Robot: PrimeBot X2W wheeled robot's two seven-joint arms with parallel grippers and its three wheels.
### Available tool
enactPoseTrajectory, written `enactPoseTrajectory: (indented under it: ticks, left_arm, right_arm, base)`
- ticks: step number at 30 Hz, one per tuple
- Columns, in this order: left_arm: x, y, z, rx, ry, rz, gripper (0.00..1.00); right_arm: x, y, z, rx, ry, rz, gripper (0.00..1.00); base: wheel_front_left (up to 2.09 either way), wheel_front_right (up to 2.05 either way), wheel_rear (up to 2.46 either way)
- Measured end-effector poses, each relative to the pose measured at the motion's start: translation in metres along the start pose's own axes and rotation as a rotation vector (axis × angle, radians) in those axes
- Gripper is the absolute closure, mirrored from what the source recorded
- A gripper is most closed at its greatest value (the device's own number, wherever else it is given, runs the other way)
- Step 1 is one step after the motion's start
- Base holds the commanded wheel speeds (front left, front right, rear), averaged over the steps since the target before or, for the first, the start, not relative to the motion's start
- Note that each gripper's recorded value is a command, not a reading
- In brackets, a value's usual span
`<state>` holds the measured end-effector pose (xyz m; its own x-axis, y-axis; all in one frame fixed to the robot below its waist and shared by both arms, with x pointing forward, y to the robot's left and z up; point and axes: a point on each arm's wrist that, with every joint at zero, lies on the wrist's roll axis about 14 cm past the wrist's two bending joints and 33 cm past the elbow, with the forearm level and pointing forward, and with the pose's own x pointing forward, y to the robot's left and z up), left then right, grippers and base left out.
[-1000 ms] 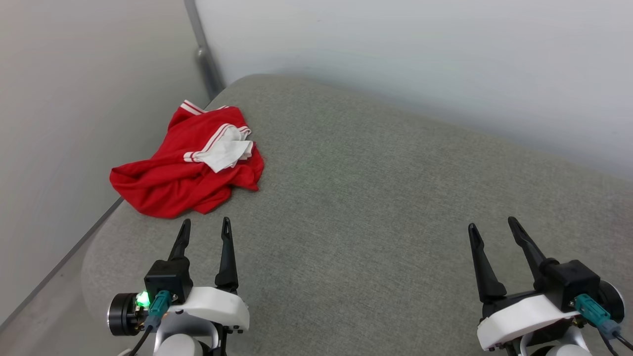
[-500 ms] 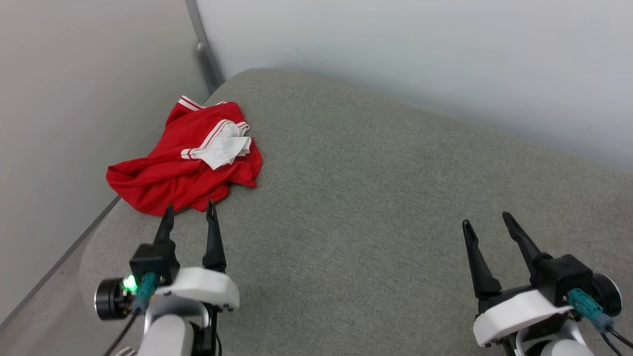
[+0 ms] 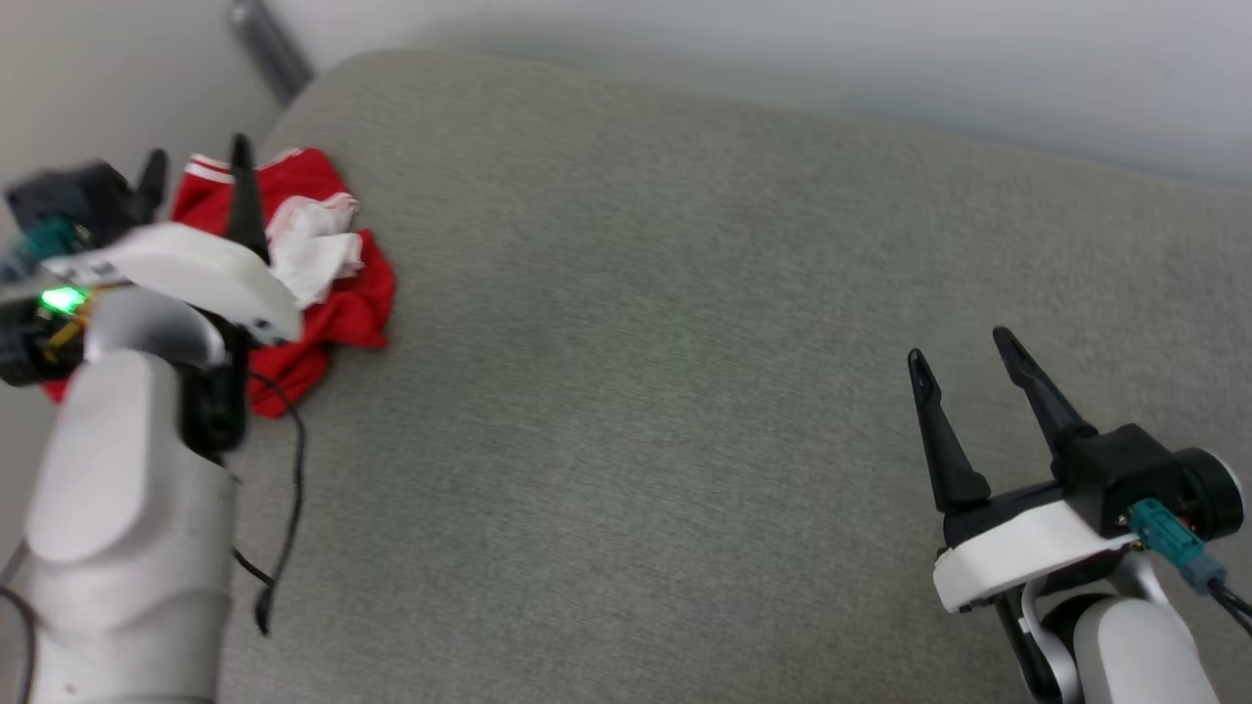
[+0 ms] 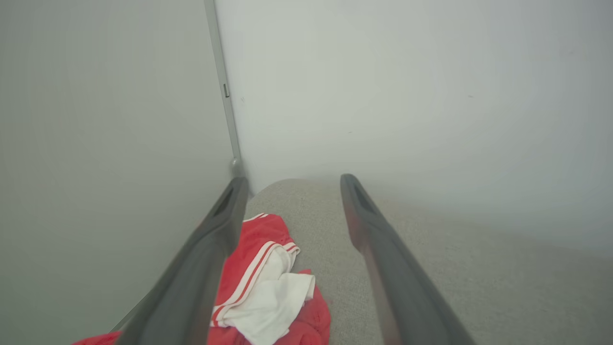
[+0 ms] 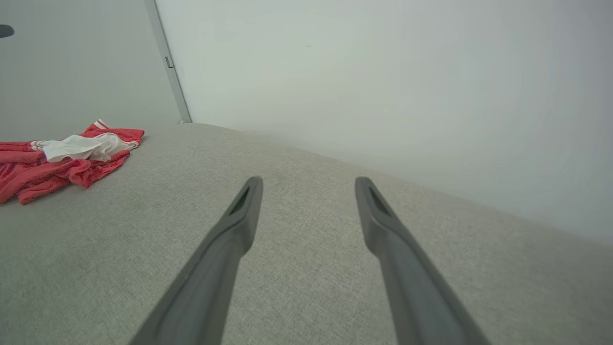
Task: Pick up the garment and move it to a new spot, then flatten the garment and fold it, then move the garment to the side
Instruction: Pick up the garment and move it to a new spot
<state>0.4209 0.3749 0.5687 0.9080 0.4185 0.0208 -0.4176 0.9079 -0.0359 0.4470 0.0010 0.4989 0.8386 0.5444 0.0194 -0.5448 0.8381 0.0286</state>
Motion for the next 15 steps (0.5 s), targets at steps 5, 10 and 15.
enactPoseTrajectory:
  ticks: [5, 10, 15]
  left_arm:
    - [0.041, 0.0, -0.038, 0.058, 0.261, -0.039, 0.0]
    - [0.052, 0.016, -0.094, 0.096, 0.586, -0.015, 0.0]
    - [0.04, 0.024, -0.149, 0.086, 0.874, 0.011, 0.0]
  right_arm:
    - [-0.001, -0.027, -0.017, 0.01, 0.027, -0.058, 0.0]
    - [-0.004, -0.049, -0.035, 0.024, 0.056, -0.109, 0.0]
    - [-0.005, -0.064, -0.052, 0.037, 0.081, -0.144, 0.0]
  base:
    - [0.0, 0.0, 0.0]
    - [0.0, 0.0, 0.0]
    - [0.0, 0.0, 0.0]
